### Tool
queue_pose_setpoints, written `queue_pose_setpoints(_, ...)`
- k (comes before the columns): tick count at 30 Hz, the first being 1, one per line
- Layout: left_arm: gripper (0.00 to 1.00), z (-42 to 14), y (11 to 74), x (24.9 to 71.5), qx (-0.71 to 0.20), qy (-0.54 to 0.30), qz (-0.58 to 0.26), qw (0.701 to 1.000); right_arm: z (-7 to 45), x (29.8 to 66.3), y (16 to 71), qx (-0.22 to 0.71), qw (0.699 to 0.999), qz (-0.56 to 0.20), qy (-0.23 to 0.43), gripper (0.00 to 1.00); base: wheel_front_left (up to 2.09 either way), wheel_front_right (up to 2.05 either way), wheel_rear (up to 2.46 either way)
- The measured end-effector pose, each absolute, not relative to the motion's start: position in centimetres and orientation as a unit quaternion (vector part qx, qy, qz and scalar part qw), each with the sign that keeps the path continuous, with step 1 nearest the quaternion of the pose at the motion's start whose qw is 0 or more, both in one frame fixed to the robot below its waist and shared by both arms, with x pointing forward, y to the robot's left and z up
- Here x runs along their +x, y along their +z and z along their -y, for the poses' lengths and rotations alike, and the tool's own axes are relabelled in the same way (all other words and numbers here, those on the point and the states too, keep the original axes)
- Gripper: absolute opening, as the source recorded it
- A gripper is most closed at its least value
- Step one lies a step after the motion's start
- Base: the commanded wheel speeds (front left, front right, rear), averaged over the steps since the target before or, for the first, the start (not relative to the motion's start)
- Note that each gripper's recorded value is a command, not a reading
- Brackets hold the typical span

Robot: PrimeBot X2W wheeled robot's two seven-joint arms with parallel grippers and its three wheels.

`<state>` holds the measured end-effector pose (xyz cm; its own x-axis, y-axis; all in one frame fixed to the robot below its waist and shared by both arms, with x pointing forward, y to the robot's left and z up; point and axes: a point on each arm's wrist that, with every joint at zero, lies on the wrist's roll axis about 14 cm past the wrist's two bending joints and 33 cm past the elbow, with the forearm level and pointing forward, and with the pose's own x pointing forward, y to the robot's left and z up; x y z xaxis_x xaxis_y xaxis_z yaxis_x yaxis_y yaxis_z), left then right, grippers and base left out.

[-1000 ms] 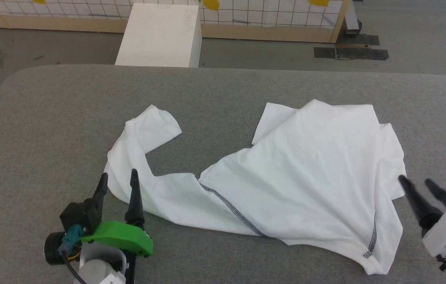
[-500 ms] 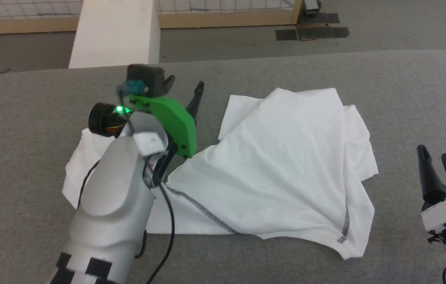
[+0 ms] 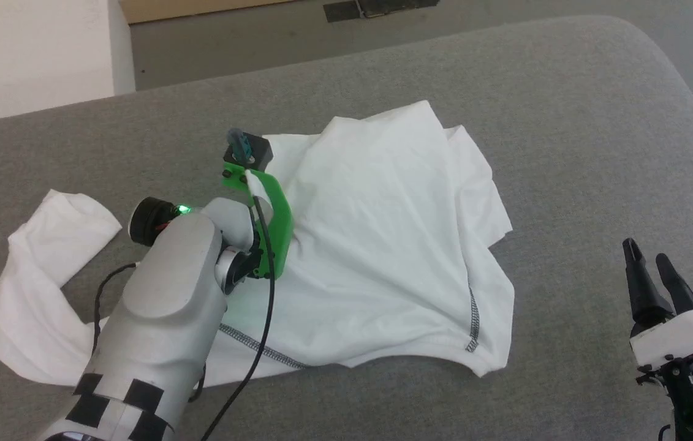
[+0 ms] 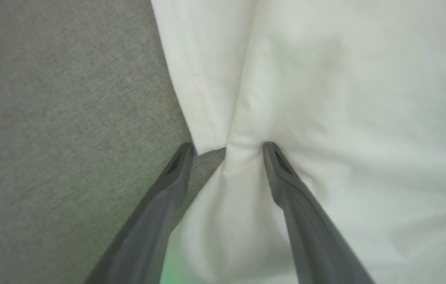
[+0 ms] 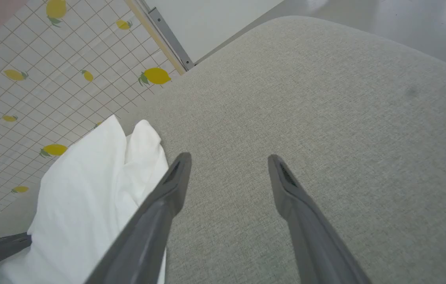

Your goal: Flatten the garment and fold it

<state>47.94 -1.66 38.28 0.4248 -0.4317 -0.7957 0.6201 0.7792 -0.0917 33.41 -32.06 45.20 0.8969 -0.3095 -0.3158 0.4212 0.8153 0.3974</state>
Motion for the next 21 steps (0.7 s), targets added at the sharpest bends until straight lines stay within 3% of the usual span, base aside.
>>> queue_pose_setpoints(1, 0.00, 2.1, 38.3, 48.1, 0.094, -0.318, -0.434, 0.838, 32.2, 33.3, 45.0, 0.235, 0.944, -0.120, -0.197, 1.00, 0.00, 0.00, 0.00)
queue_pose_setpoints(7, 0.00, 1.9, 39.0, 51.6, 0.043, -0.291, -0.375, 0.879, 32.3, 33.3, 43.8, 0.234, 0.941, -0.132, -0.206, 1.00, 0.00, 0.00, 0.00)
queue_pose_setpoints(13, 0.00, -4.2, 43.0, 59.0, 0.034, -0.188, -0.274, 0.943, 31.7, 34.6, 43.6, 0.231, 0.944, -0.134, -0.195, 1.00, 0.00, 0.00, 0.00)
queue_pose_setpoints(18, 0.00, -6.2, 44.7, 61.0, 0.034, -0.157, -0.248, 0.955, 31.4, 35.0, 43.4, 0.229, 0.945, -0.138, -0.190, 1.00, 0.00, 0.00, 0.00)
queue_pose_setpoints(19, 0.27, -6.2, 44.5, 60.8, 0.033, -0.157, -0.252, 0.954, 31.3, 35.1, 43.4, 0.228, 0.945, -0.139, -0.188, 1.00, 0.00, 0.00, 0.00)
queue_pose_setpoints(20, 1.00, -6.3, 44.4, 60.6, 0.031, -0.156, -0.254, 0.954, 31.1, 35.2, 43.4, 0.228, 0.946, -0.140, -0.185, 1.00, 0.00, 0.00, 0.00)
queue_pose_setpoints(21, 1.00, -6.2, 44.7, 60.6, 0.022, -0.156, -0.247, 0.956, 31.0, 35.4, 43.4, 0.228, 0.946, -0.139, -0.182, 1.00, 0.00, 0.00, 0.00)
